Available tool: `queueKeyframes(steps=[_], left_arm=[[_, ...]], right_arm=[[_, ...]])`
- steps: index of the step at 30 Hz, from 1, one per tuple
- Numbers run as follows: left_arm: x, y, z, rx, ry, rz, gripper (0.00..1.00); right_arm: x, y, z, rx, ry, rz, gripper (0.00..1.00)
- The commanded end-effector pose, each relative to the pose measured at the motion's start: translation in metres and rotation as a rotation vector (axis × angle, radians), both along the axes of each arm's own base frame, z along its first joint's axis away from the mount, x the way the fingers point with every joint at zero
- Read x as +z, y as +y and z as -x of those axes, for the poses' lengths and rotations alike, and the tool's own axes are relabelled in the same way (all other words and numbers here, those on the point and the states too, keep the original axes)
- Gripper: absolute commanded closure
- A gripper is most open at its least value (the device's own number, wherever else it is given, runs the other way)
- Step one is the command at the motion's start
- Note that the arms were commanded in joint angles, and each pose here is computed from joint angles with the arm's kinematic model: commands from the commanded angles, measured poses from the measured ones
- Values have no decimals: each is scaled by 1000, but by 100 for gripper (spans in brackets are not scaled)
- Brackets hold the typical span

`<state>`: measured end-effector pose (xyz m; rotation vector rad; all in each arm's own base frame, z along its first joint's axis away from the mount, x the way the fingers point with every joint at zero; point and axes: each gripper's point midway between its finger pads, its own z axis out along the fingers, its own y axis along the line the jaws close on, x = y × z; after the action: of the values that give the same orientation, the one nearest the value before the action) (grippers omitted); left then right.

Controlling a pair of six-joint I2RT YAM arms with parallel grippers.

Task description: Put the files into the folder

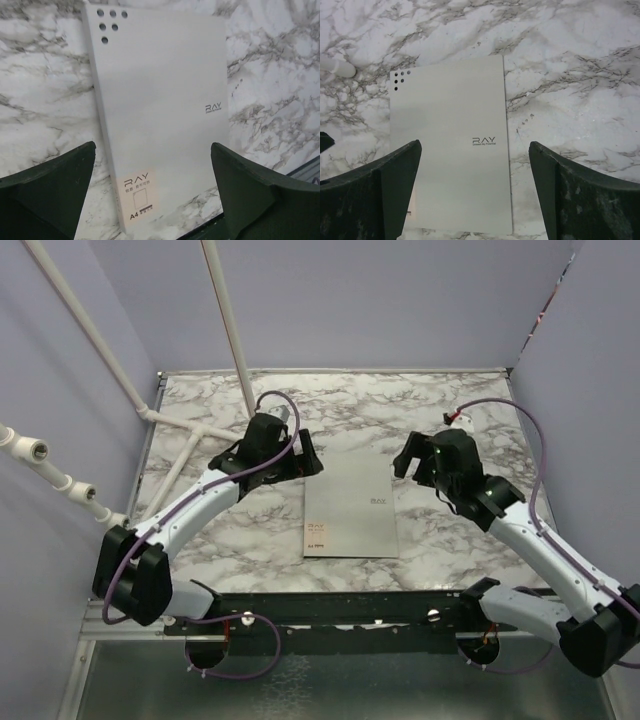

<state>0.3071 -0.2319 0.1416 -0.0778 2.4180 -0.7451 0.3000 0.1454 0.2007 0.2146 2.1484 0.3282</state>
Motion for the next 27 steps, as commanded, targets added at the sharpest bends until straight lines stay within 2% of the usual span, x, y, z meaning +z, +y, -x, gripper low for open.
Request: queueKeyframes(steps=[1, 6, 10, 19, 23, 27], left_arm=[[39, 36, -5, 42, -140, -151, 1], [72, 62, -3, 84, -283, -218, 1], [90, 79, 3, 118, -371, -245, 1], [126, 87, 29, 104, -594, -126, 1], [137, 99, 36, 146, -652, -124, 1], [142, 109, 40, 185, -681, -129, 1]], right_arm=[[22, -26, 17, -33, -47, 64, 6], [44, -34, 30, -11, -137, 41, 0], [56, -39, 39, 1, -182, 35, 0], [72, -39, 64, 92, -286, -18, 0], [89, -39, 75, 127, -390, -71, 0], [93, -51, 77, 71, -429, -80, 0]])
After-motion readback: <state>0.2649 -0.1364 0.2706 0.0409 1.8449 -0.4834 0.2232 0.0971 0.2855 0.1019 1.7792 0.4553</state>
